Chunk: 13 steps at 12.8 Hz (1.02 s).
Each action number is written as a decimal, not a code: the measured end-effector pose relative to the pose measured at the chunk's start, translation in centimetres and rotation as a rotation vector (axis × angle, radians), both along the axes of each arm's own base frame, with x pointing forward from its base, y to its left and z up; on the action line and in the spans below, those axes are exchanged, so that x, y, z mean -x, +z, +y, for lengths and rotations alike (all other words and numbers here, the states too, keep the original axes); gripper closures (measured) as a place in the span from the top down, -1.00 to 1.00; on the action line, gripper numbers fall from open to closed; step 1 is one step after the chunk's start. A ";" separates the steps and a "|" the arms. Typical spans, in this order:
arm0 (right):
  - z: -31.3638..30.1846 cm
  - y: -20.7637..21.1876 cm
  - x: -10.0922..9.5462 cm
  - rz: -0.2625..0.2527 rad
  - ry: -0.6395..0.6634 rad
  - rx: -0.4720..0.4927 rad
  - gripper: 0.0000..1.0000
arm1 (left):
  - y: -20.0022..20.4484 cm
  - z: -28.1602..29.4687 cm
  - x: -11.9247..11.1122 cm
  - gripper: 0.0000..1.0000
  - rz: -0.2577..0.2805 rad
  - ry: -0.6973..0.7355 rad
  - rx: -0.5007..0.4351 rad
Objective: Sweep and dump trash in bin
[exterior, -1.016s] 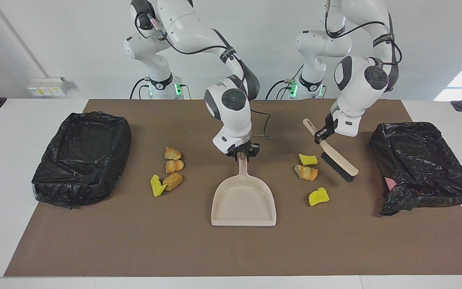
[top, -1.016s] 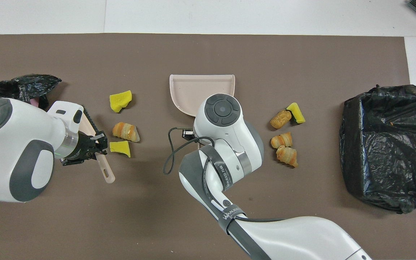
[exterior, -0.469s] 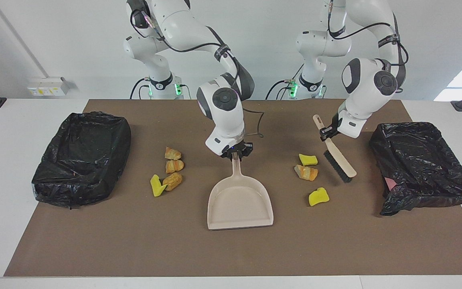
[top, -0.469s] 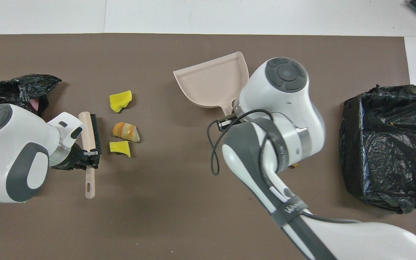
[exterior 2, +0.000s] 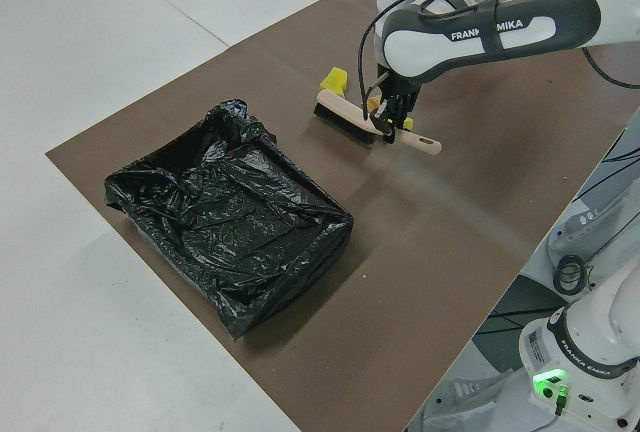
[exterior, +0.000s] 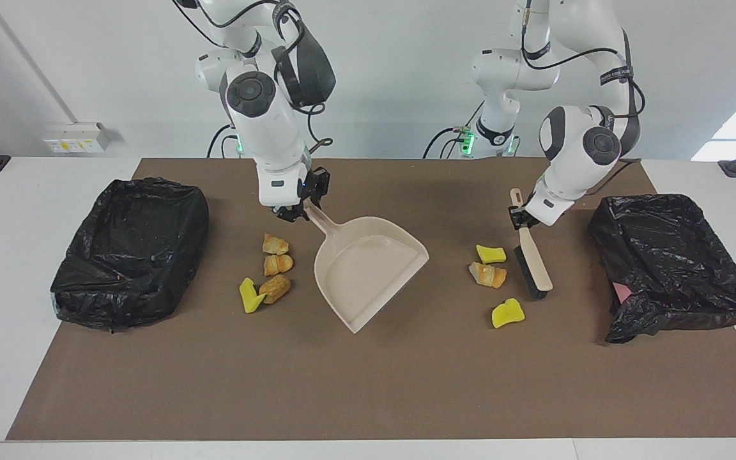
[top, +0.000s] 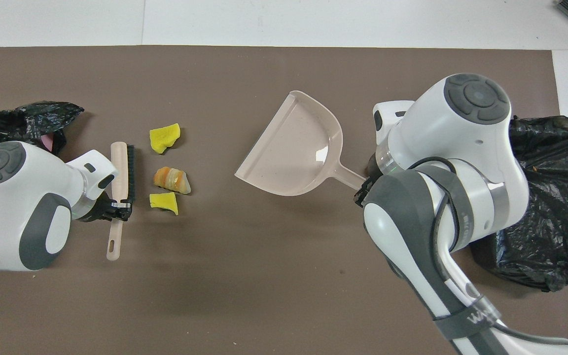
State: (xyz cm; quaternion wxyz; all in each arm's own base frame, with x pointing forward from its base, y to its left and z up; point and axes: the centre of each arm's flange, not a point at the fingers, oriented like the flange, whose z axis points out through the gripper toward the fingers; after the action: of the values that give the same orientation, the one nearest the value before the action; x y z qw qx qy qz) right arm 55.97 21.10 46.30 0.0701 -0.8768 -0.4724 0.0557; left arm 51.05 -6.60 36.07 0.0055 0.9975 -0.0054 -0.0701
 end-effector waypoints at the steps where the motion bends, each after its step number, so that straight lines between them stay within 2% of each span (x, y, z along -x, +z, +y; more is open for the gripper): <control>1: 0.2 -1.4 0.3 0.002 0.100 0.031 -0.36 | -0.3 0.4 -0.5 -0.48 -0.012 -0.010 -0.012; 3: 3.3 -3.3 1.7 0.013 0.234 0.079 -0.36 | -1.1 0.4 -2.1 -0.48 -0.025 -0.029 -0.025; 7: 8.1 -5.5 4.2 -0.002 0.327 0.085 -0.36 | -1.2 -0.4 -3.5 -0.48 -0.035 -0.169 -0.014; 10: 10.0 -8.4 5.5 -0.009 0.314 0.094 -0.36 | -0.3 -0.5 -4.8 -0.48 -0.060 -0.275 -0.004; 13: 11.4 -10.9 6.5 -0.020 0.279 0.104 -0.36 | -0.7 -0.8 -5.0 -0.48 -0.053 -0.413 0.010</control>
State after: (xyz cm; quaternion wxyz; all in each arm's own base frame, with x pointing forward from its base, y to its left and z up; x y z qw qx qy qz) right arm 49.47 32.50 35.37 0.0116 -0.8055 -0.5871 0.0804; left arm 56.02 -7.37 35.37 -0.0039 0.9766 -0.2105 -0.0436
